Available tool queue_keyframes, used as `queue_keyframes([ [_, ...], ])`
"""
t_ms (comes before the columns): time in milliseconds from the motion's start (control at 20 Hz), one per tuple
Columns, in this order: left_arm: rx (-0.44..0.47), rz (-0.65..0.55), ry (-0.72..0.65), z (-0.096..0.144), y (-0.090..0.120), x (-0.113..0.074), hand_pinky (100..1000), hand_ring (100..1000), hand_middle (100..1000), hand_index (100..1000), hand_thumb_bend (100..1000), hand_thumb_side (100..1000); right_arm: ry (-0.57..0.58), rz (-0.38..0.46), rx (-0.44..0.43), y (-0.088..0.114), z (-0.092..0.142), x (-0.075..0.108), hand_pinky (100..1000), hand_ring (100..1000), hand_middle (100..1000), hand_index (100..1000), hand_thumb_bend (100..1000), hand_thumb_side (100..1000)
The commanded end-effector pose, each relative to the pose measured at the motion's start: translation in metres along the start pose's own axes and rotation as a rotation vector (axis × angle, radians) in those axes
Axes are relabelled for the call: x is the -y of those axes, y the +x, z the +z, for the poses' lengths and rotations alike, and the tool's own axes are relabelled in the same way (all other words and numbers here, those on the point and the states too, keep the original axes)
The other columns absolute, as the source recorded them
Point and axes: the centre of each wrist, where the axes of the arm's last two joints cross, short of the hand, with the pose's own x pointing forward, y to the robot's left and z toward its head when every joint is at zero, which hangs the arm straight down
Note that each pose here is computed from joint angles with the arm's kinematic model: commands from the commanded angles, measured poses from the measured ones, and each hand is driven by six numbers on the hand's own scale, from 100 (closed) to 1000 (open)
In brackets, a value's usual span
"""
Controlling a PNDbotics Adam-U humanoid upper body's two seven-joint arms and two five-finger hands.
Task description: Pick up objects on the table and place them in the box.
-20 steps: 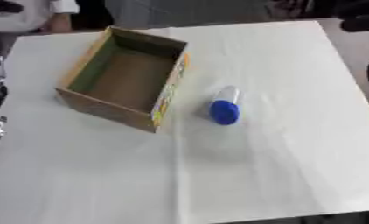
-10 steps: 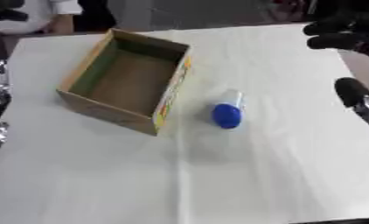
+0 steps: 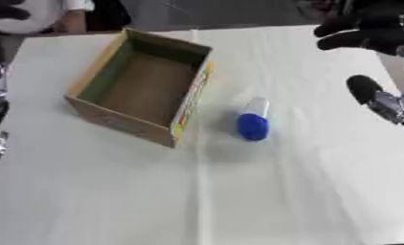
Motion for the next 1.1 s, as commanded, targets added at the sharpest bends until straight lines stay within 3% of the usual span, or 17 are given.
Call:
queue_keyframes([
  [50, 0.039, 0.01, 0.007, -0.01, 0.004, -0.002, 644, 690, 893, 768, 100, 727, 0.015, 0.059, -0.02, -0.011, 0.003, 0.003, 875, 860, 881, 915, 100, 1000],
  [600, 0.081, 0.031, 0.025, -0.026, 0.007, 0.0, 649, 693, 893, 768, 100, 726, 0.038, 0.078, -0.125, -0.044, 0.012, -0.013, 870, 843, 881, 914, 100, 1000],
  [1100, 0.099, 0.031, 0.026, -0.04, 0.01, 0.002, 647, 690, 893, 767, 100, 734, 0.057, 0.073, -0.166, -0.051, 0.014, -0.031, 873, 858, 892, 940, 101, 1000],
])
